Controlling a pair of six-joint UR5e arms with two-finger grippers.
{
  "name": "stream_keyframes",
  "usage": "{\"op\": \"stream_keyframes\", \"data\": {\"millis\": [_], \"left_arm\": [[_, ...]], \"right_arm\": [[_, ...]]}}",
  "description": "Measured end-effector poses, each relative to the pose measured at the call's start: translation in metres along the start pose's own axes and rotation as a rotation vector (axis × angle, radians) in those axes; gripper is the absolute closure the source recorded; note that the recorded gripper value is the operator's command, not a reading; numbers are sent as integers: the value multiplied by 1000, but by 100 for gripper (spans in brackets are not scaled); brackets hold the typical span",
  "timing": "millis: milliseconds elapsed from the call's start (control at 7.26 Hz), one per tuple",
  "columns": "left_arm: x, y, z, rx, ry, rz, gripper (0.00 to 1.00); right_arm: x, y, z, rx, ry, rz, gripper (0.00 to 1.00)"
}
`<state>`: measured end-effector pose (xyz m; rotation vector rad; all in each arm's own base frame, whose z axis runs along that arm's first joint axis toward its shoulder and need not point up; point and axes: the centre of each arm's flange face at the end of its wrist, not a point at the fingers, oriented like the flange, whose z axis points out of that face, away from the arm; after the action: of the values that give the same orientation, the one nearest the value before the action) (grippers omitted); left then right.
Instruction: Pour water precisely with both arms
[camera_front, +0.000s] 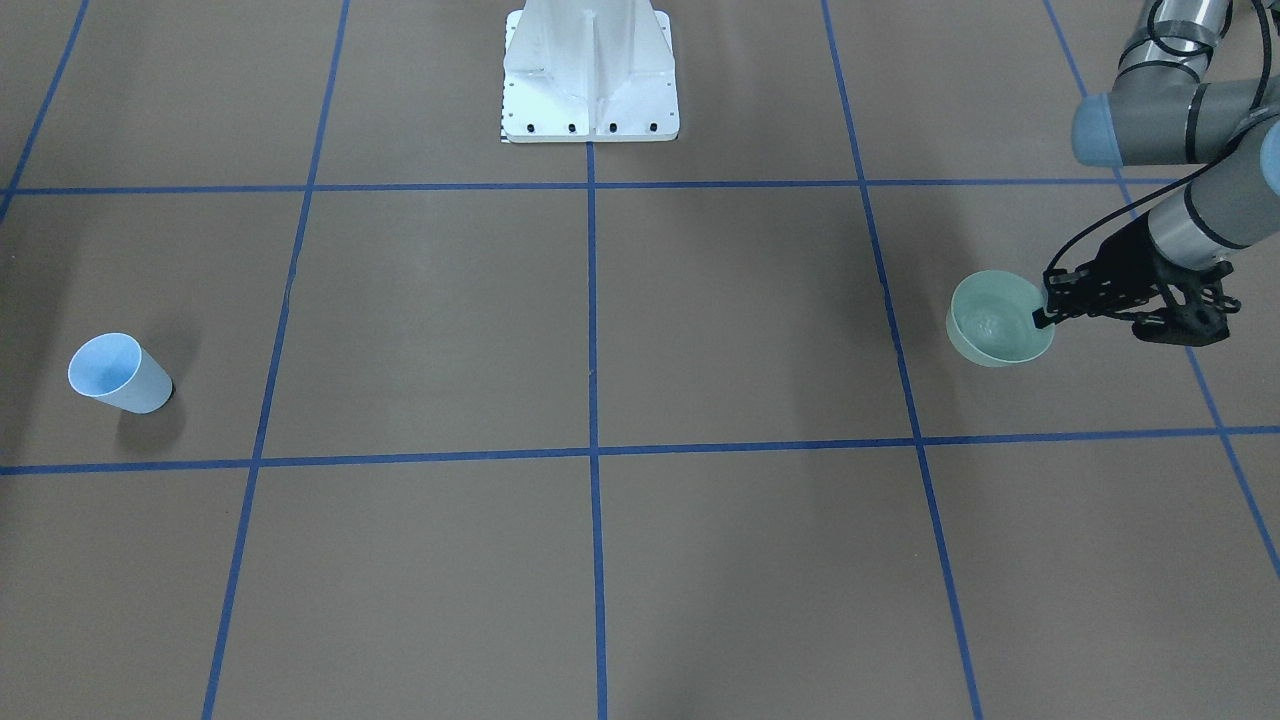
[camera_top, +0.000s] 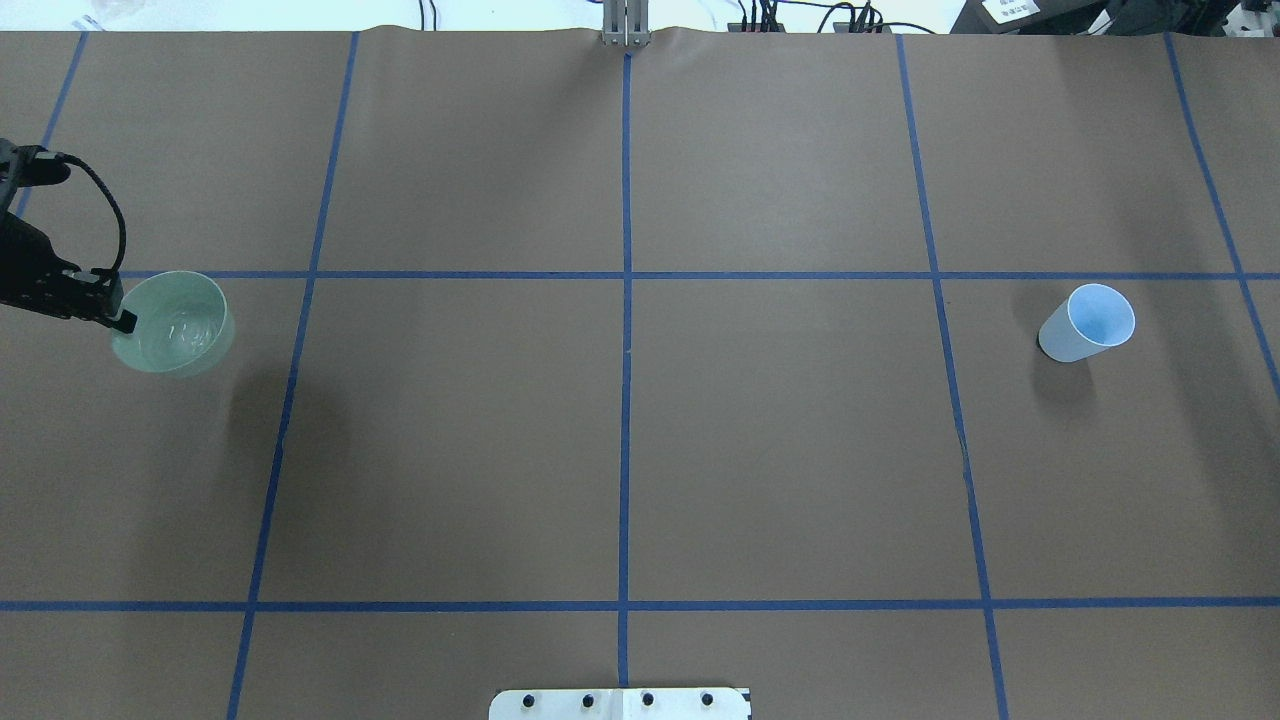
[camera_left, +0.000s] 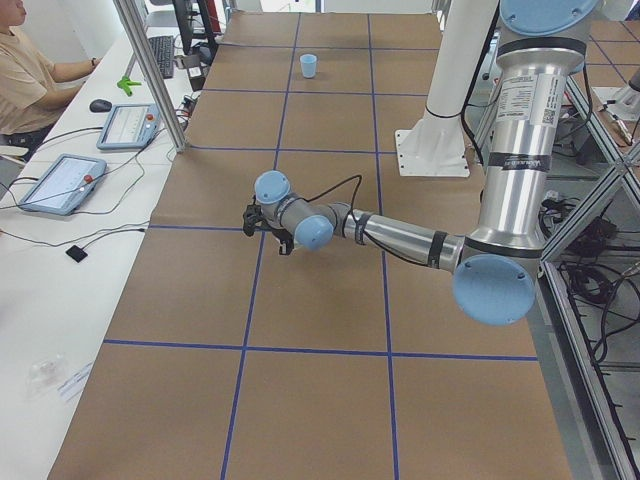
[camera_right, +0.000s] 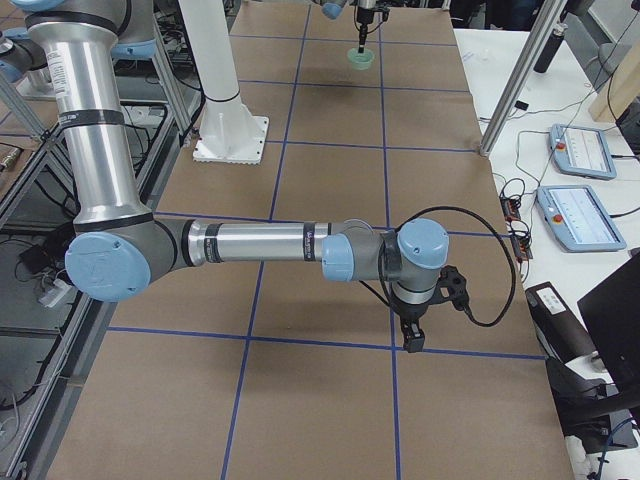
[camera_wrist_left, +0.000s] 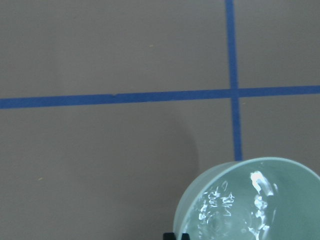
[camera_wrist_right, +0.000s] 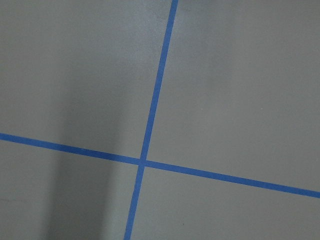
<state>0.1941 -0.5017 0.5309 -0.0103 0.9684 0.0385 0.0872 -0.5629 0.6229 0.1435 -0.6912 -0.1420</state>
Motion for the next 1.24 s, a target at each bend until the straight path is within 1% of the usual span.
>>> {"op": "stream_keyframes", "data": {"millis": [276,689,1103,1240], "left_arm": [[-27,9,2,-10,-16,-29,100],[-52,9,15,-22,-28,-54,100],[-65,4,26,-21,-30,-57,61],[-66,3,27,-21,-31,-58,51]], "right_arm": [[0,0,0,0,0,0,1],[0,0,-1,1,1,-1,1],[-1,-1,-1,3,2,-3,1],[-1,-2,-2,4,2,-4,1]]}}
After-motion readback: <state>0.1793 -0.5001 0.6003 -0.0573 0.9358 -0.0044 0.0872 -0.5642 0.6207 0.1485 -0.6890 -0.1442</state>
